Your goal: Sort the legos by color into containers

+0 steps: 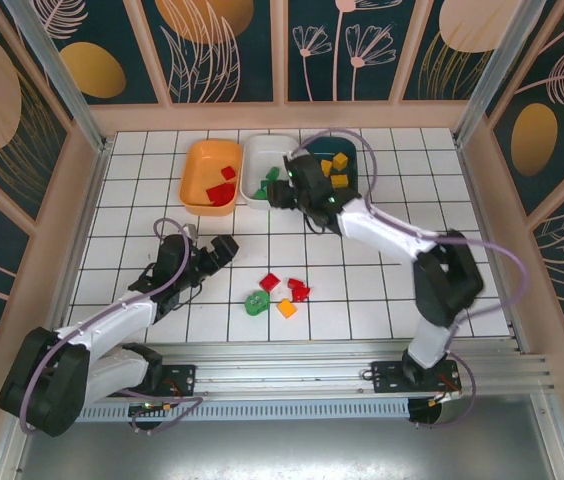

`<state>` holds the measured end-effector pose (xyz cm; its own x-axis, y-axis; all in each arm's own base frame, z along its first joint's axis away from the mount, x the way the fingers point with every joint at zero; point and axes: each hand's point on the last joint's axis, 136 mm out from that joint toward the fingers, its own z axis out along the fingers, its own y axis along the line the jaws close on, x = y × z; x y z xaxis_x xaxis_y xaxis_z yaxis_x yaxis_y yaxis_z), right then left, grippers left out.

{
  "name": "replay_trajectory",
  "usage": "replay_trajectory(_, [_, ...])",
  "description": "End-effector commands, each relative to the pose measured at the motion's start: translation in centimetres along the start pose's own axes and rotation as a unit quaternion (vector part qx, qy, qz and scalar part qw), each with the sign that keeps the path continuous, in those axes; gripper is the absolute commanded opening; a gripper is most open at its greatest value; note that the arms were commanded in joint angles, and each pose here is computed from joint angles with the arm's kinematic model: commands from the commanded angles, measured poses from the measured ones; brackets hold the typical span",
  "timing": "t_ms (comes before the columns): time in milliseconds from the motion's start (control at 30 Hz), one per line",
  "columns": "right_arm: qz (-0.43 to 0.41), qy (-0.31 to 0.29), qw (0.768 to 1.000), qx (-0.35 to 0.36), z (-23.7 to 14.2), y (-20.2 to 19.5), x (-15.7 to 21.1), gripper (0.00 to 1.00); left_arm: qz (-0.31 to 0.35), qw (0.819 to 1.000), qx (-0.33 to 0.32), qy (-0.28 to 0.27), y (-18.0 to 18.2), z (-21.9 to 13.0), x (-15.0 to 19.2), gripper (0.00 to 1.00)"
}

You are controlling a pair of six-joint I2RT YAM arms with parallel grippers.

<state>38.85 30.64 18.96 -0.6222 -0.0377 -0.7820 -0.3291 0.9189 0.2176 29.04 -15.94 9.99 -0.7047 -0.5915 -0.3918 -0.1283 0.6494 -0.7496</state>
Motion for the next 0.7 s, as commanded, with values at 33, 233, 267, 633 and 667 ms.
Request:
replay_trajectory(33, [0.061, 0.061, 0.994, 0.071, -2.6, -2.9, 9.5, 0.71, 0.026, 0.998, 0.005, -0.053, -0.4, -0.8, -1.9, 0.99])
replay_trajectory(233, [0.092, 0.146, 0.982, 0.072, -4.2, -2.3, 16.9, 0.72, 0.038, 0.998, 0.008, -0.056, -0.6, -0.3, -2.1, 0.98])
replay_trajectory(267, [0.096, 0.153, 0.981, 0.068, -4.1, -2.1, 17.4, 0.72, 0.039, 0.998, 0.01, -0.054, -0.7, -0.2, -2.1, 0.98])
replay_trajectory(633, [0.117, 0.217, 0.964, 0.098, -2.3, -0.6, 21.7, 0.65, 0.041, 0.998, -0.007, -0.055, 0.5, -0.5, -1.7, 0.99])
replay_trajectory(667, [0.116, 0.216, 0.964, 0.101, -2.2, -0.5, 21.7, 0.64, 0.041, 0.997, -0.009, -0.057, 0.6, -0.6, -1.7, 0.98])
